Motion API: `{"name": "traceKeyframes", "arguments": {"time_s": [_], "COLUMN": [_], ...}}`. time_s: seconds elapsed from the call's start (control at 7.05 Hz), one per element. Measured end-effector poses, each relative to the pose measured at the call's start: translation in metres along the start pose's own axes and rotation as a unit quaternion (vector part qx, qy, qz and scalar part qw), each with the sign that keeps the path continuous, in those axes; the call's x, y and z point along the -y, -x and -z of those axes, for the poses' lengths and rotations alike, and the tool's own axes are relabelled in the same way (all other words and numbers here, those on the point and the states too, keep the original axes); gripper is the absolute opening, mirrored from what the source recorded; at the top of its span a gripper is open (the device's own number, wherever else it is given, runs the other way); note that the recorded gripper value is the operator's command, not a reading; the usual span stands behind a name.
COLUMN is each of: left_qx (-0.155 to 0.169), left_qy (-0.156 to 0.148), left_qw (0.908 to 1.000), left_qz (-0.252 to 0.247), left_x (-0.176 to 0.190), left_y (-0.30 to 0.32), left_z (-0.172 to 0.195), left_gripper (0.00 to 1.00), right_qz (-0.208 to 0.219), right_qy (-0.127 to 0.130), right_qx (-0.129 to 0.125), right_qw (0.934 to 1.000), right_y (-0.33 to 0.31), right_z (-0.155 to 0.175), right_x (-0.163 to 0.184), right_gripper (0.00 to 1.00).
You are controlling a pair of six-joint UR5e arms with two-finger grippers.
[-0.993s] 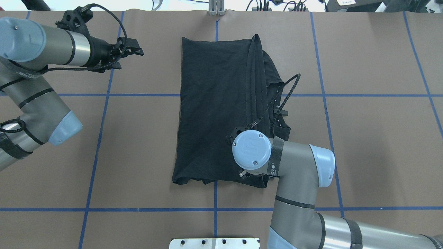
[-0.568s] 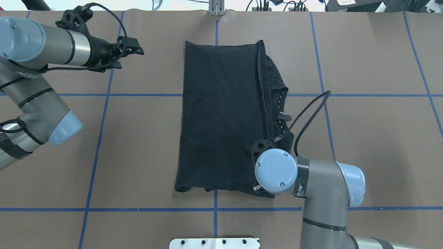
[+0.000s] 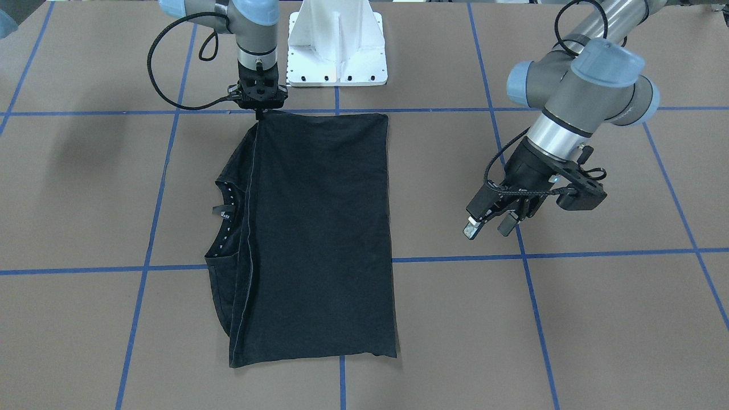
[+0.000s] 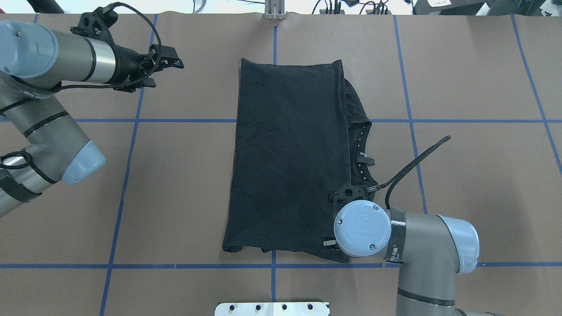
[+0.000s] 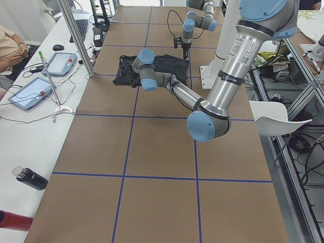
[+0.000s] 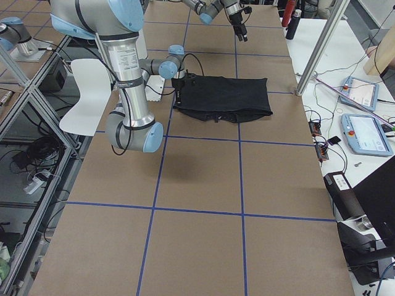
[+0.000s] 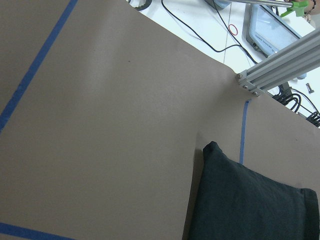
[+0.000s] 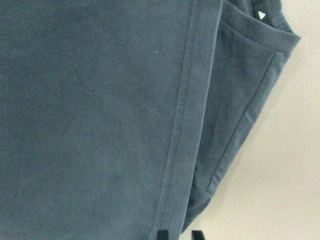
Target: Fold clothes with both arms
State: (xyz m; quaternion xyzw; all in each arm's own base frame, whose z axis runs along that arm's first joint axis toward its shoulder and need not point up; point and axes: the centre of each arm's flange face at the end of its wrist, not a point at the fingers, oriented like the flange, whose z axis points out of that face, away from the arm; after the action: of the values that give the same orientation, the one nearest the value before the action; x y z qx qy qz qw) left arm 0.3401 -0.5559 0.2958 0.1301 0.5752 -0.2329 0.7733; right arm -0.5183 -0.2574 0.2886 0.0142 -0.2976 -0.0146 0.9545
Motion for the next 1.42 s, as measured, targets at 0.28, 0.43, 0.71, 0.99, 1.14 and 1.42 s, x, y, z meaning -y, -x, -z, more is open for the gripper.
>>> {"name": "traceKeyframes", "arguments": {"time_s": [0.28, 0.43, 0.71, 0.99, 1.14, 1.42], "left_qx": [-0.002, -0.003, -0.004, -0.005, -0.005, -0.007], "left_qy": [0.000, 0.000, 0.001, 0.001, 0.001, 0.001], "left_qw": [1.0000, 1.0000, 1.0000, 1.0000, 1.0000, 1.0000], "left_qz": [-0.001, -0.001, -0.002, -0.002, -0.002, -0.003], "left_x": [0.000, -0.001, -0.002, -0.002, -0.002, -0.002], "left_y": [-0.002, -0.003, -0.004, -0.005, -0.005, -0.007], "left_z": [0.001, 0.002, 0.004, 0.005, 0.005, 0.006], "left_gripper": [0.99, 0.99, 0.99, 0.99, 0.99, 0.99], "right_qz": [-0.061, -0.081, -0.198, -0.377, -0.449, -0.521], "right_qy": [-0.003, -0.003, -0.009, -0.029, -0.034, -0.038], "right_qx": [0.027, 0.041, 0.055, 0.089, 0.108, 0.131], "right_qw": [0.9977, 0.9959, 0.9786, 0.9213, 0.8862, 0.8423], "right_y": [-0.006, -0.009, -0.007, -0.007, -0.009, -0.013], "right_z": [0.002, 0.006, 0.012, 0.010, 0.005, 0.001], "right_x": [-0.001, -0.002, -0.003, 0.006, 0.010, 0.013], "right_gripper": [0.74, 0.74, 0.71, 0.66, 0.69, 0.79]}}
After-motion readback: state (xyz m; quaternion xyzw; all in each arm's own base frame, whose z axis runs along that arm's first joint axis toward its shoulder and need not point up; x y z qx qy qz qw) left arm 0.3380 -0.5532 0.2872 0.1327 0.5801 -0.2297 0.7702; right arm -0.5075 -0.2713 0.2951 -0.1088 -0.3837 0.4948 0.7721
